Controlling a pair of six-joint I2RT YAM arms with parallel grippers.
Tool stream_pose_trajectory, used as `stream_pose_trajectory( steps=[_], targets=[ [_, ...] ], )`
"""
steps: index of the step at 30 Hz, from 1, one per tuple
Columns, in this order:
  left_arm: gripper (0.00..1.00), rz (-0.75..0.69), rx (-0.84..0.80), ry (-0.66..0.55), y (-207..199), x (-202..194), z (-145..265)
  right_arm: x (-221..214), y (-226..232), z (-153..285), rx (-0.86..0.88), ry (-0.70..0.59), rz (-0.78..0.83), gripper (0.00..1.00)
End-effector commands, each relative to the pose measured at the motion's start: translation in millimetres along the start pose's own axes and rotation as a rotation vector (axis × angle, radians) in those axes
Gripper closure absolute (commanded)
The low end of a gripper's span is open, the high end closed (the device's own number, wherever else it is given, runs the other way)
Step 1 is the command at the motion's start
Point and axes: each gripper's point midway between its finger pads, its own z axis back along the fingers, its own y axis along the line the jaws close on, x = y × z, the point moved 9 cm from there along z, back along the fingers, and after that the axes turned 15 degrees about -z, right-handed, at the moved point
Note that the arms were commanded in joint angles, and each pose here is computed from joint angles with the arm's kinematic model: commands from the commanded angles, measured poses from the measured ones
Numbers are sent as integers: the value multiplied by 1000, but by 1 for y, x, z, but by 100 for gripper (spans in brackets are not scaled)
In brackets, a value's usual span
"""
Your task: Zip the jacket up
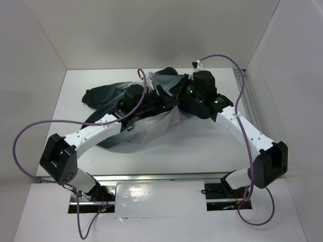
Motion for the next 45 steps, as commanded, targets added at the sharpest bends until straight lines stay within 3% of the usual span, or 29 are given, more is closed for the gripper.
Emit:
stream_pose_trajectory(
  steps=[1, 13, 21, 31, 45],
  targets=[
    [48, -35, 10, -90, 0, 11, -4, 18, 32, 14, 125, -86, 30, 100],
    [62, -28, 17, -127, 4, 17, -7, 17, 30, 10, 118, -80, 29, 100],
    [100, 7, 99, -90, 16, 18, -7, 17, 30, 10, 118, -80, 29, 100],
    [100, 68, 265, 27, 34, 27, 21, 19, 26, 16, 68, -110, 53, 100],
    [100, 84, 341, 193, 74, 22, 63, 70, 44, 63, 86, -325, 80, 100]
  ],
)
